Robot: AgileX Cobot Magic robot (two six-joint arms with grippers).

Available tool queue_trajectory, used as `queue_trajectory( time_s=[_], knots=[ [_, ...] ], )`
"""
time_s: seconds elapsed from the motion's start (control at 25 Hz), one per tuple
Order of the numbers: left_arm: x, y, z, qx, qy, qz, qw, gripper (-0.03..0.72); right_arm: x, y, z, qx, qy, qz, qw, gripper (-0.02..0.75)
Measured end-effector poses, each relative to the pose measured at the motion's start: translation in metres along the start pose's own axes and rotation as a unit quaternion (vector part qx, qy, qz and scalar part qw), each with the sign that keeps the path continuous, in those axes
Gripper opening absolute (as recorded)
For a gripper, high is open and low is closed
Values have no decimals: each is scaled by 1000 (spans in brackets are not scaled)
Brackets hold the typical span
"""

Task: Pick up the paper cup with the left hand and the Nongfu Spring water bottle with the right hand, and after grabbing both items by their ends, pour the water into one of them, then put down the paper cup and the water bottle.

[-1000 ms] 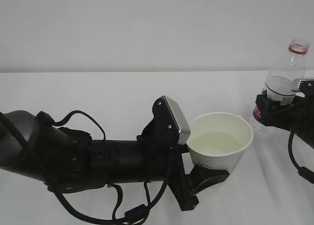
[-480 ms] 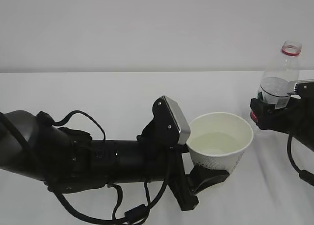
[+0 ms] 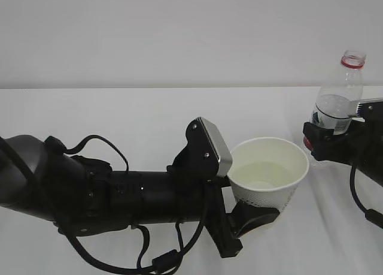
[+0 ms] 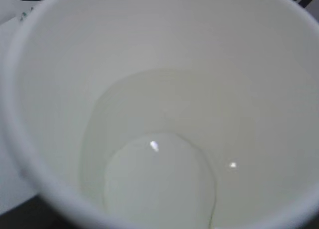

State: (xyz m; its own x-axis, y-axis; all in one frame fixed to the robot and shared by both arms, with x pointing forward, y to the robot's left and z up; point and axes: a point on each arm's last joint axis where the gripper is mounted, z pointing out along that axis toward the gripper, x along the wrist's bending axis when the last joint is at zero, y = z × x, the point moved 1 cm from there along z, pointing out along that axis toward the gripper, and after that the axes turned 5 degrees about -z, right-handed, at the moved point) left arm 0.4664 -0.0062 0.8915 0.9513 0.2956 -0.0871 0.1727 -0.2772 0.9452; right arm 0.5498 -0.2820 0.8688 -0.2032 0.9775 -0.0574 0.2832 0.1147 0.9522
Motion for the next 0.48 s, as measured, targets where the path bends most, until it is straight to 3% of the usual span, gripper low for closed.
queue_trajectory(
  time_s=[0.48],
  knots=[
    [0, 0, 0, 0, 0, 0, 1000, 501, 7, -19, -24, 28, 6, 10, 1000, 664]
  ],
)
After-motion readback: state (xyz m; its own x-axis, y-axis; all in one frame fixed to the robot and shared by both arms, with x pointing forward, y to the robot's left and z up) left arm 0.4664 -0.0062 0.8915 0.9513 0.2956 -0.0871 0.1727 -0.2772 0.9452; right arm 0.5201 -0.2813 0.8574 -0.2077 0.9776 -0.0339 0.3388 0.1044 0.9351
